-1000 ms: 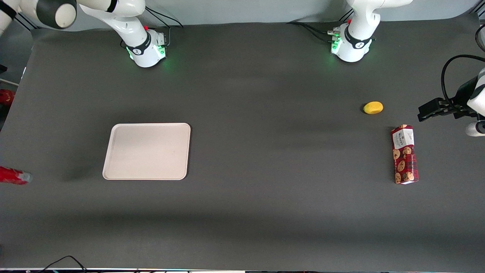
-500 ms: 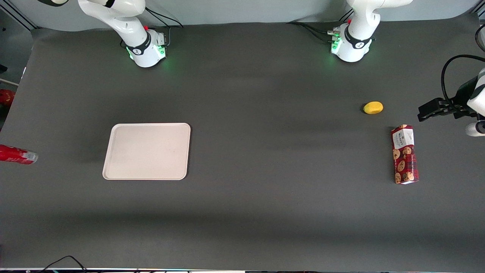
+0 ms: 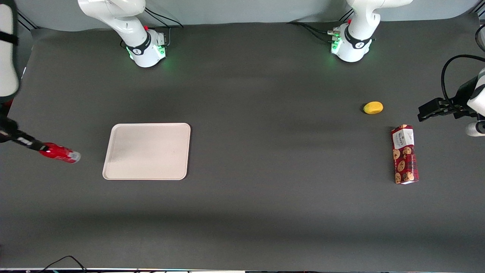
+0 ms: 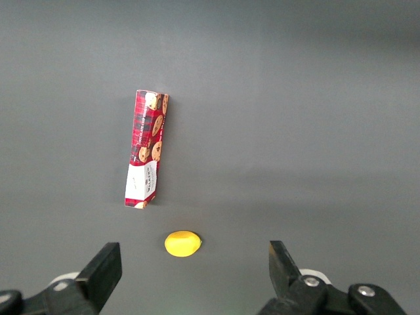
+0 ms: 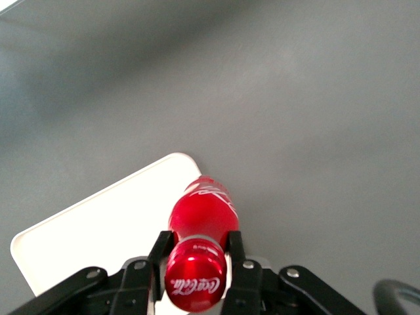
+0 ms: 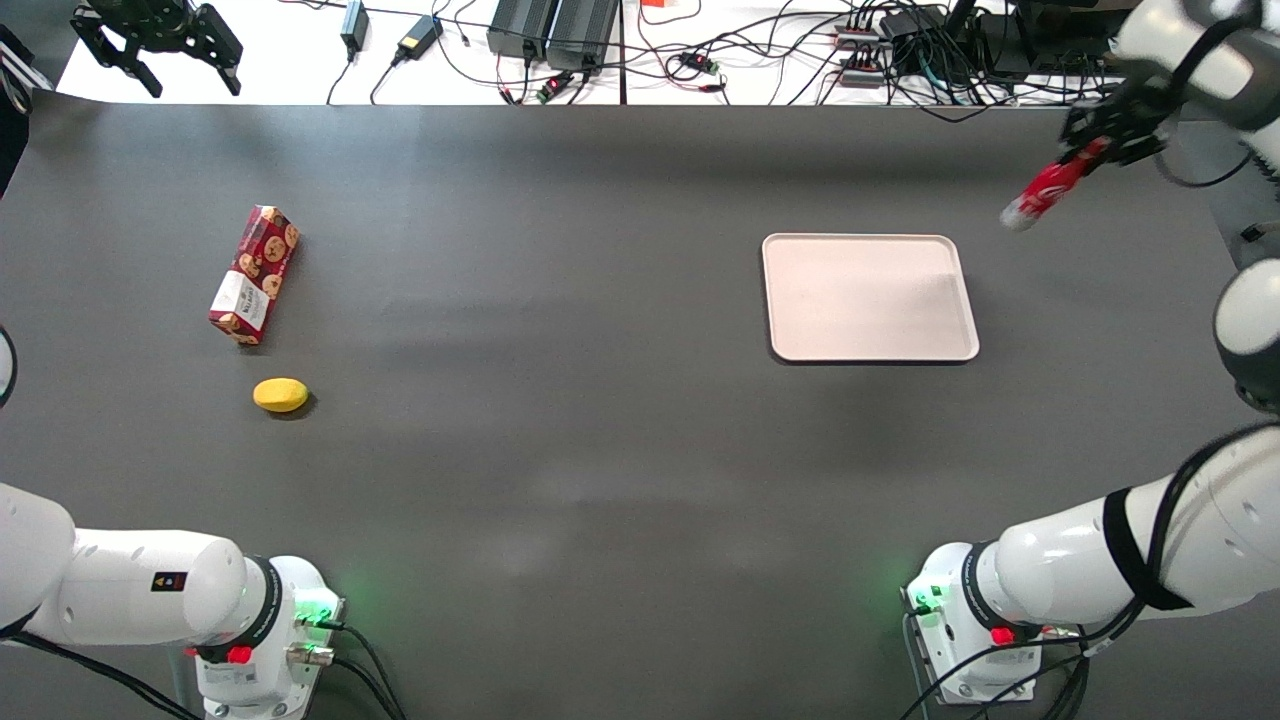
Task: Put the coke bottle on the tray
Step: 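Lift the bottle and carry it toward the white tray, then lower the bottle upright onto the tray and open the right gripper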
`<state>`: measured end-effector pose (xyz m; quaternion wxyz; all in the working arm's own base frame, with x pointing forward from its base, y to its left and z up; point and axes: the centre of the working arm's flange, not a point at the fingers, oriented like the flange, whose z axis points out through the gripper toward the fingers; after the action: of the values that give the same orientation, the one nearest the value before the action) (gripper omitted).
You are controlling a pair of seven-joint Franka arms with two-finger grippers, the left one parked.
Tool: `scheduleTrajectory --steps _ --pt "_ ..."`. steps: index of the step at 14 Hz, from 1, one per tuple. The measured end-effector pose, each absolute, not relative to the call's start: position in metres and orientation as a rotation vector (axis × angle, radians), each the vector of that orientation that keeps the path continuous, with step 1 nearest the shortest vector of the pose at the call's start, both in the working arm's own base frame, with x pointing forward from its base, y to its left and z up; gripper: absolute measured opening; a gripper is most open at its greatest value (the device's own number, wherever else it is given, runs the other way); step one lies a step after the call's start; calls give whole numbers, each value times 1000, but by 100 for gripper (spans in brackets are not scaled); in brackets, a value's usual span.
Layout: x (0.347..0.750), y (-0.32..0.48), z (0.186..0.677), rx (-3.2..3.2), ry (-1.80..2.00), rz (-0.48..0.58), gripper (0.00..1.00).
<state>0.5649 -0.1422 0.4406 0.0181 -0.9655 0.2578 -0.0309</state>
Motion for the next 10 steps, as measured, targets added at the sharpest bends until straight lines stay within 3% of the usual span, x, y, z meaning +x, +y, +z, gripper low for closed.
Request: scheduleTrajectory --steps 5,10 --pt "543 -78 372 -2964 860 -188 39" --pt "532 -77 332 -3018 829 -158 39"
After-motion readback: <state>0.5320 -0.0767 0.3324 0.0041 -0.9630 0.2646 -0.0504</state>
